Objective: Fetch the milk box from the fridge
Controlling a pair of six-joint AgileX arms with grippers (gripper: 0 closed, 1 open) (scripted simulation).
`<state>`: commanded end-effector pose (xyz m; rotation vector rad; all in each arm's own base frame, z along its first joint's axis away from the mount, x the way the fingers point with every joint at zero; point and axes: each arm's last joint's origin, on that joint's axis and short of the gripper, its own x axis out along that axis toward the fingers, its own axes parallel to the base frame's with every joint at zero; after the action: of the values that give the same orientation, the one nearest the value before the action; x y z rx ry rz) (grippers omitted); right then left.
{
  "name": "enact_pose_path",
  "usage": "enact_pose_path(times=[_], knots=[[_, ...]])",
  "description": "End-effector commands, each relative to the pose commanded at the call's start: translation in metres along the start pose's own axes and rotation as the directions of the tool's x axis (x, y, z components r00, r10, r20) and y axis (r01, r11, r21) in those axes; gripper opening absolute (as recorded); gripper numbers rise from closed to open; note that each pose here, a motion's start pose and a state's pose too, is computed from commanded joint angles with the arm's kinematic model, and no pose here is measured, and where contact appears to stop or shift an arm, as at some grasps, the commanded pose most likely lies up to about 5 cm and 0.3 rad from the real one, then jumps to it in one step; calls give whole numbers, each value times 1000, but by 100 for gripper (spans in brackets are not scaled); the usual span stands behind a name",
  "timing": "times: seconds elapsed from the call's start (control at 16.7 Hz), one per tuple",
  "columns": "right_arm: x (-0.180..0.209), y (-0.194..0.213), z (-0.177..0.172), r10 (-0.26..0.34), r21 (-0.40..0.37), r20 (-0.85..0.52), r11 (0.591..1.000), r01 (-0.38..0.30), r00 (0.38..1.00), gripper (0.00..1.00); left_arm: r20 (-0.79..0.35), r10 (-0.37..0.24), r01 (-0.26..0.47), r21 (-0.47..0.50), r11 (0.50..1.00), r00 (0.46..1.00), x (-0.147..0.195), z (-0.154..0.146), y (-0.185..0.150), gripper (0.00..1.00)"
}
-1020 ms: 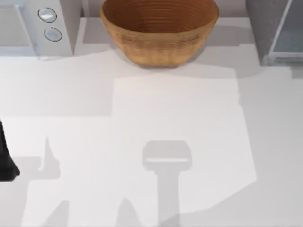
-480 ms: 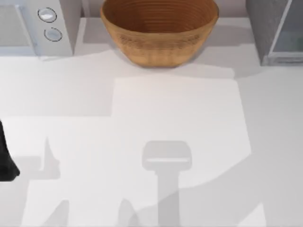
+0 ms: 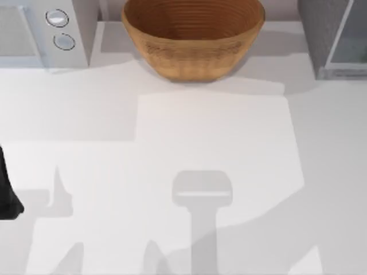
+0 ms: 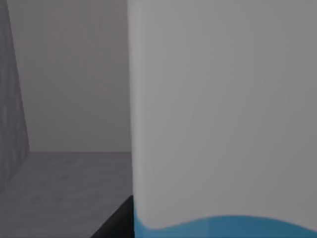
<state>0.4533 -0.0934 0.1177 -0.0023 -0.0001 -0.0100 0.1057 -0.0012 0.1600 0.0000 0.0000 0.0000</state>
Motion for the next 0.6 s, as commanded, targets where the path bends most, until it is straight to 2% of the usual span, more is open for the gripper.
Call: enact_pose_path(times=[0.54,0.6], knots=[[0,0,0,0,0,0,1000,0,1000,2,0,0,0,0,1000,1000,0,0,0,100],[0,0,0,0,0,0,1000,0,1000,0,0,0,0,0,1000,1000,0,0,0,100]])
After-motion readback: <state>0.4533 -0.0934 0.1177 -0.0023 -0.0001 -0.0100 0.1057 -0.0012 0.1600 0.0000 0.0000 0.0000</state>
